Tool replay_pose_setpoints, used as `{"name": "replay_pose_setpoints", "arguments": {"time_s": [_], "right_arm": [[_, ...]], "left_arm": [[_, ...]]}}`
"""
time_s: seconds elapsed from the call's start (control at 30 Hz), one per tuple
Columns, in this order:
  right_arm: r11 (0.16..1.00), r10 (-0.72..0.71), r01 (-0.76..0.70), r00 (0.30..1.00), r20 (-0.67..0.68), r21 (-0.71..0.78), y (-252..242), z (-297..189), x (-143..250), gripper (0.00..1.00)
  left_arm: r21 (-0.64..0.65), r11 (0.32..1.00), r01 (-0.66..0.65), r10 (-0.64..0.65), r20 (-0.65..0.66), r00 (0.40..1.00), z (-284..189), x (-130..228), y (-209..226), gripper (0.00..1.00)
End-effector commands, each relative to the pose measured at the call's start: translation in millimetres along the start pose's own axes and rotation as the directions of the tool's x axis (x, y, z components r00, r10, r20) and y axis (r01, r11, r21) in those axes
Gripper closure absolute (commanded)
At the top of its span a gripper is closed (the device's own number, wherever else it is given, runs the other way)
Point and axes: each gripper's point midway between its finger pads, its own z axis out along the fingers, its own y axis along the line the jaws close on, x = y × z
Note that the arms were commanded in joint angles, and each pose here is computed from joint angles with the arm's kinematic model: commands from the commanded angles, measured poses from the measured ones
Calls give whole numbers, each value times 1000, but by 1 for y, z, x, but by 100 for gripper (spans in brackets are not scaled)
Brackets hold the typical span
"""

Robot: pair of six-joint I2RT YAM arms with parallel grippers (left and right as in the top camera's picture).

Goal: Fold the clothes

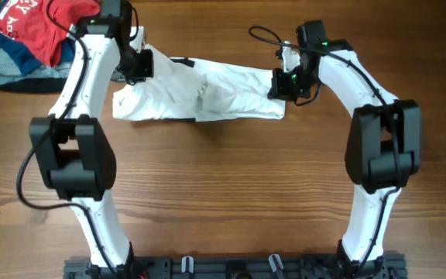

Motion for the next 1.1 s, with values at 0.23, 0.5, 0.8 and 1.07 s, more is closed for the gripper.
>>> {"name": "replay_pose_setpoints", "arguments": {"time_s": [0.23,0.5,0.8,1.07], "right_arm": [[998,60,-58,994,-90,32,-30,51,12,96],[998,56,-56,994,-94,2,-25,51,13,96],[985,64,-66,998,-16,-161,-2,24,-11,96],[975,171,-100,908,383,-198,-26,-162,-67,96]], "left_arm": [[154,964,-216,195,137,971,-55,5,-120,96],[237,919,-315,250,266,931,-51,3,-220,96],[336,881,-332,248,268,931,-38,24,-287,96],[344,885,-315,229,268,936,-38,23,-288,96]]}}
